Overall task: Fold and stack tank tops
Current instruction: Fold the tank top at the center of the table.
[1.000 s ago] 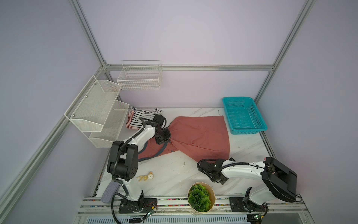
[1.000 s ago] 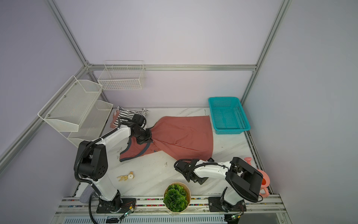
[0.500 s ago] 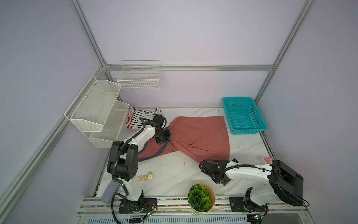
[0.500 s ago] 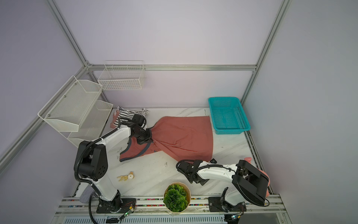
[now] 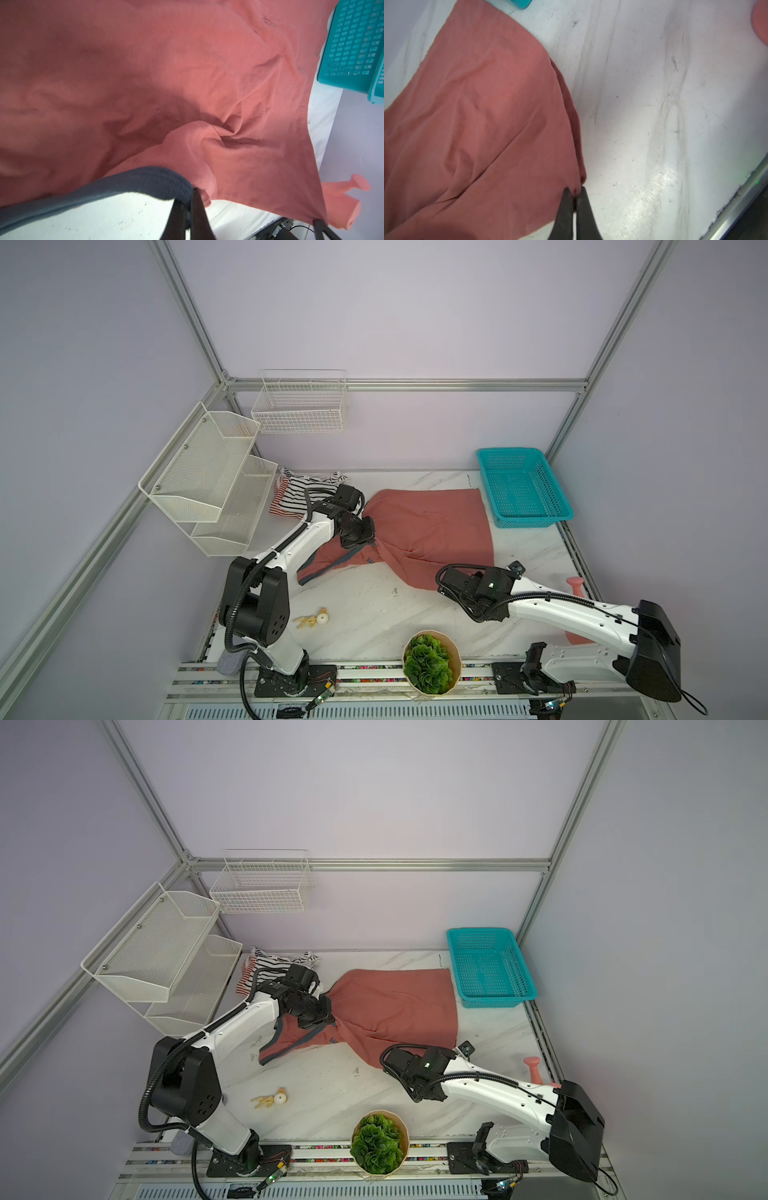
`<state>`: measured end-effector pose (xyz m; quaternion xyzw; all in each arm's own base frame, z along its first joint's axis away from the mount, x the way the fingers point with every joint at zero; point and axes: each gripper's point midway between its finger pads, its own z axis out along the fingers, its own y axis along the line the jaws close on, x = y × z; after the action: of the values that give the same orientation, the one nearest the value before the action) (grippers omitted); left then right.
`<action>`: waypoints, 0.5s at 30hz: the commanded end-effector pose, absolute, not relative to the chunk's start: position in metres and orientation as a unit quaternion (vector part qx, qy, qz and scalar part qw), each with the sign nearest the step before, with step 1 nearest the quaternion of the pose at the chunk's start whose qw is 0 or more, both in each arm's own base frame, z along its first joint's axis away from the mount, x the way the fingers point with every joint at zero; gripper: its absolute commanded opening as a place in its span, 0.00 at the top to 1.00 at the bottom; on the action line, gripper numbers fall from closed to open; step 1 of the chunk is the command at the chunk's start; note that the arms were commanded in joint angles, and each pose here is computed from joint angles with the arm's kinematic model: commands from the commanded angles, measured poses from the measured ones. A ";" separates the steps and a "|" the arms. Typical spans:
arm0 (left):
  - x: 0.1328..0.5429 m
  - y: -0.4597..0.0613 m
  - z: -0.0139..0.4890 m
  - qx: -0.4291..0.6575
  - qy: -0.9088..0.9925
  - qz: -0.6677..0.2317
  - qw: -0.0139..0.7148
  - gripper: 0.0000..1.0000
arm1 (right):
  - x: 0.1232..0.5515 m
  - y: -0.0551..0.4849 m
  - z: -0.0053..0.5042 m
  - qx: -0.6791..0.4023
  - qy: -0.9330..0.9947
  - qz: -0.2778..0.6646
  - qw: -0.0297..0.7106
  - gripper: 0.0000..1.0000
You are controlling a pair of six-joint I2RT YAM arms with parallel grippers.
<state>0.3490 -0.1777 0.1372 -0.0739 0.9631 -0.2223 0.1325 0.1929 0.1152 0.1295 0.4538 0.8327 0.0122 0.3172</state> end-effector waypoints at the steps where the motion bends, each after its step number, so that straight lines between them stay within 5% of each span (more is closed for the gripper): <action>1: 0.321 -0.171 0.133 -0.037 0.973 -0.193 0.119 1.00 | 0.199 0.090 0.146 0.462 0.819 -0.013 0.341 1.00; 15: 0.245 -0.167 0.095 -0.001 0.991 -0.127 0.041 1.00 | 0.271 0.050 0.172 0.378 0.854 -0.118 0.338 1.00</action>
<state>0.2548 -0.1783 0.0966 0.0000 0.9884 -0.1461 0.0405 0.2595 0.0566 0.1709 0.4340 0.8295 -0.0826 0.3418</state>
